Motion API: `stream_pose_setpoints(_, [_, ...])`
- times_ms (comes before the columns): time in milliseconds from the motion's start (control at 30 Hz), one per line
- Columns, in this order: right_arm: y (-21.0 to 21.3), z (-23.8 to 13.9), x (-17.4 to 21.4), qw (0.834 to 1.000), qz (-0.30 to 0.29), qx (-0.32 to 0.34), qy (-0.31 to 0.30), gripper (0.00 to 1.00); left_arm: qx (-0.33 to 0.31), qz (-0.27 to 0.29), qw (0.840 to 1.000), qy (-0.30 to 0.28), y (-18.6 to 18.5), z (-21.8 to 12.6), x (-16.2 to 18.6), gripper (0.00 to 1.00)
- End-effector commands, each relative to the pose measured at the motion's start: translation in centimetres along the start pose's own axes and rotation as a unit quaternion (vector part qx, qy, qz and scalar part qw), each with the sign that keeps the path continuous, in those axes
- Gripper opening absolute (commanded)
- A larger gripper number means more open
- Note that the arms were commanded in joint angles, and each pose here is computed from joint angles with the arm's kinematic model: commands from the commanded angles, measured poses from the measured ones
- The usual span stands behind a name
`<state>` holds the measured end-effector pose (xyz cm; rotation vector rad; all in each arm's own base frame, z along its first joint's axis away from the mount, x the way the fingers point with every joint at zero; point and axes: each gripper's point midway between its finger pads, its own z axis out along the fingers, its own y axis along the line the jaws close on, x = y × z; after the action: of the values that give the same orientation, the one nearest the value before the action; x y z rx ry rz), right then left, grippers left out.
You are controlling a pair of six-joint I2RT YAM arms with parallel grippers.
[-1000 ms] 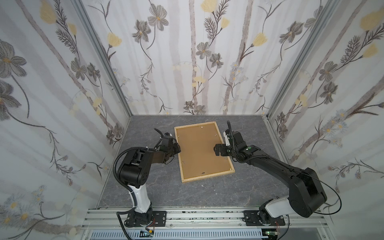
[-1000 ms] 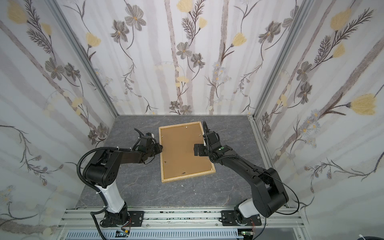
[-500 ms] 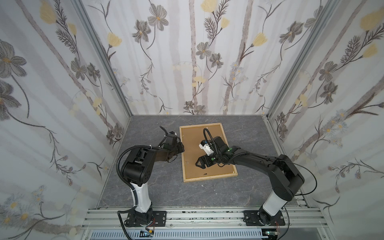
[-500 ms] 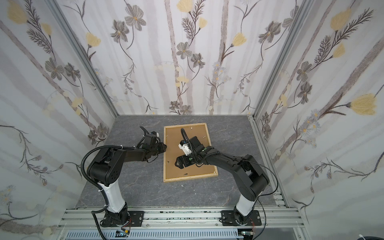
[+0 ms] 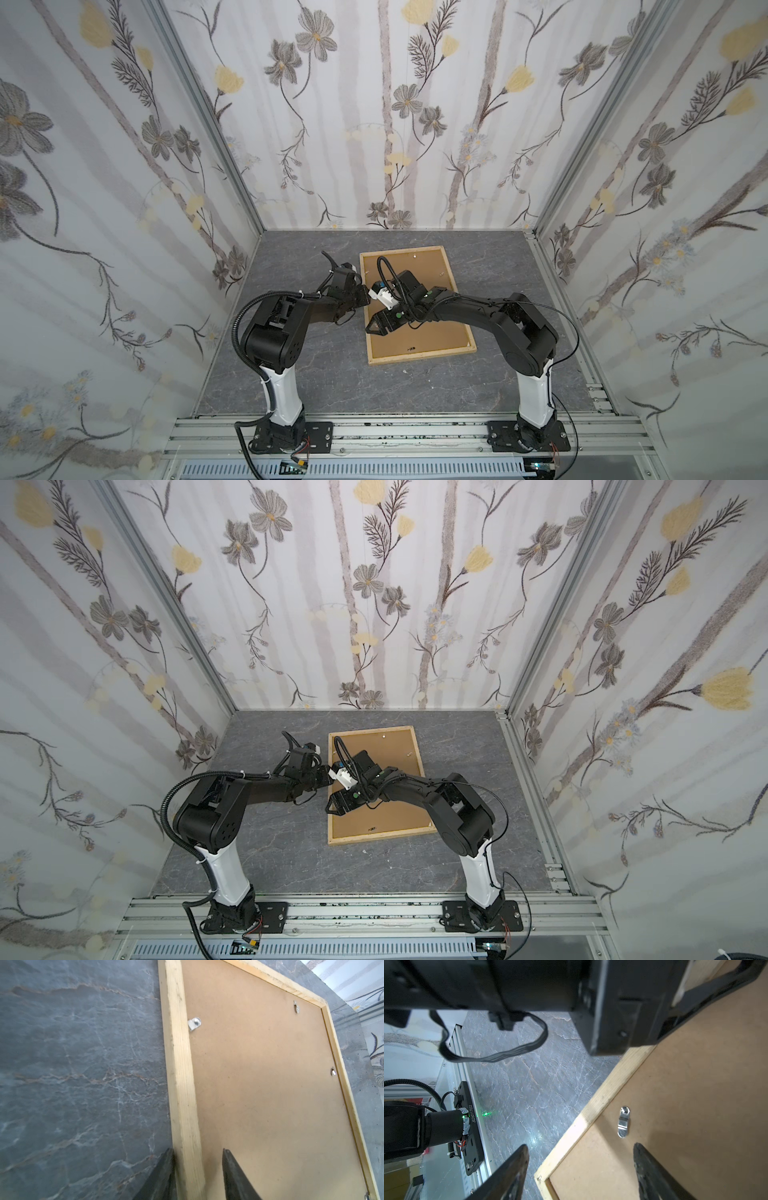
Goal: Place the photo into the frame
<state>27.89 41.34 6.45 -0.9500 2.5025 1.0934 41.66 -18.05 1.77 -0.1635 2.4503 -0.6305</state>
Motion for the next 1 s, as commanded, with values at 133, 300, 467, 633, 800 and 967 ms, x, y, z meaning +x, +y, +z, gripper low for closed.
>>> stream_pose_setpoints(133, [0.6,0.6,-0.3,1.0,-0.005,-0.024,-0.005,0.77,-0.084,-0.035,0.986,0.138,4.0,-1.3,7.4,0.41])
stream_pose_setpoints(300, [0.6,0.9,-0.4,1.0,-0.003,-0.027,-0.007,0.77,-0.091,-0.038,0.985,0.144,4.4,-1.1,7.8,0.31])
stream_pose_setpoints(467, [0.4,1.4,0.1,0.999,0.002,-0.033,-0.001,0.76,-0.093,-0.041,0.984,0.147,4.6,-1.1,8.3,0.23])
stream_pose_setpoints(633, [1.2,1.9,0.4,0.999,0.003,-0.044,0.001,0.74,-0.093,-0.042,0.983,0.15,4.6,-0.9,8.8,0.19])
stream_pose_setpoints(800, [0.6,2.5,0.2,0.999,0.014,-0.039,-0.006,0.74,-0.091,-0.041,0.983,0.155,4.4,-0.8,9.2,0.18])
stream_pose_setpoints(967, [-0.8,3.0,-0.3,0.999,0.03,-0.007,-0.02,0.74,-0.088,-0.037,0.983,0.158,4.3,-0.9,9.8,0.17])
